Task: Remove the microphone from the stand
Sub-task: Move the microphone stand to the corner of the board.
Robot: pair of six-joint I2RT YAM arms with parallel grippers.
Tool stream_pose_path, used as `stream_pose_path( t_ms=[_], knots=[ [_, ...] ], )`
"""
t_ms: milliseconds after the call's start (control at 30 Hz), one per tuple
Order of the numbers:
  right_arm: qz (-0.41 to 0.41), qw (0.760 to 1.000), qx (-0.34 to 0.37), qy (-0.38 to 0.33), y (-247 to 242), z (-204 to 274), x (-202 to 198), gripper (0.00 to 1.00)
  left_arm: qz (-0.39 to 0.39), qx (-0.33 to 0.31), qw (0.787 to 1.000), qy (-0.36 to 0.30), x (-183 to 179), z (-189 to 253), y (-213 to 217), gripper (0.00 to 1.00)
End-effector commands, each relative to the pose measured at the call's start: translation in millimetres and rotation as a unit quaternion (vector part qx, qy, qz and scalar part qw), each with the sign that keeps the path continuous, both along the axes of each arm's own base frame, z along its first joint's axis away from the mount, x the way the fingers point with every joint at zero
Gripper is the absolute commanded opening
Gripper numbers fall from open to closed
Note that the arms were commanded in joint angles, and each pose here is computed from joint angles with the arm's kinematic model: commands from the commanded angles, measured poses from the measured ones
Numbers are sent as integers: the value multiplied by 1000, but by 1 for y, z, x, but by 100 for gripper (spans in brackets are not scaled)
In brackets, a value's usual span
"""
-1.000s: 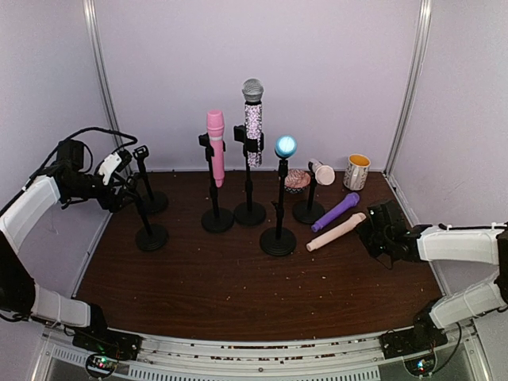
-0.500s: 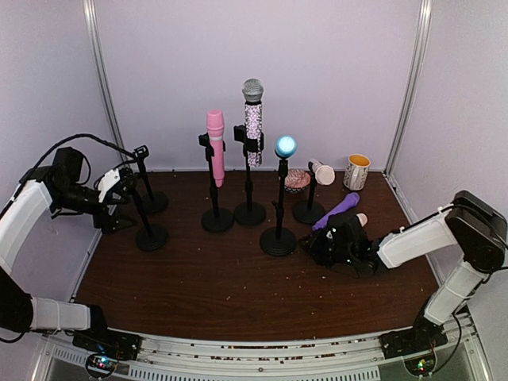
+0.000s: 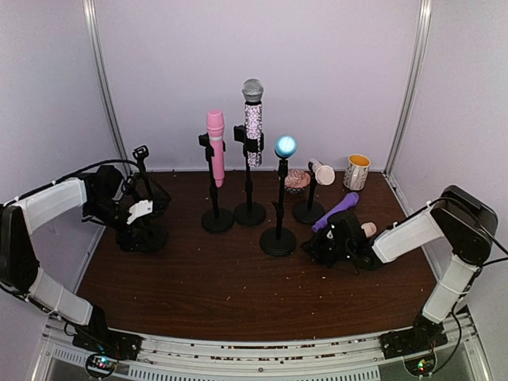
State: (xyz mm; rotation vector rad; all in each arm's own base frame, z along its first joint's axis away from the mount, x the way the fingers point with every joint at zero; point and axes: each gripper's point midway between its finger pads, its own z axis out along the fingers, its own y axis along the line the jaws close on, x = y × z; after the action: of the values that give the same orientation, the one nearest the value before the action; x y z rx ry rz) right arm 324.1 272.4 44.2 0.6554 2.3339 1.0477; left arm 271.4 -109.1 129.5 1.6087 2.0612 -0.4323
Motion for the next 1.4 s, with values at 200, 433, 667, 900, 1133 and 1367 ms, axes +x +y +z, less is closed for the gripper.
stream_pose_path(
  t_ms=[200,433,667,900,1133,1367],
  knots=[
    [53,988,-139,38,-51,-15,7,14,-57,145,985,-72,68,-63,20,76],
    [72,981,-179,31,-71,-18,29,14,-44,211,972,-98,95,-88,41,76],
    [98,971,-220,3,-79,-9,50,13,-14,225,969,-104,115,-94,53,75],
    [113,965,-219,-86,-68,37,52,23,5,188,978,-90,108,-78,44,77],
    [129,928,-263,-228,-35,106,26,44,13,67,996,-56,68,-17,9,94],
    [133,892,-296,-315,-3,155,-15,53,76,-19,996,-46,45,54,-6,98]
  ],
)
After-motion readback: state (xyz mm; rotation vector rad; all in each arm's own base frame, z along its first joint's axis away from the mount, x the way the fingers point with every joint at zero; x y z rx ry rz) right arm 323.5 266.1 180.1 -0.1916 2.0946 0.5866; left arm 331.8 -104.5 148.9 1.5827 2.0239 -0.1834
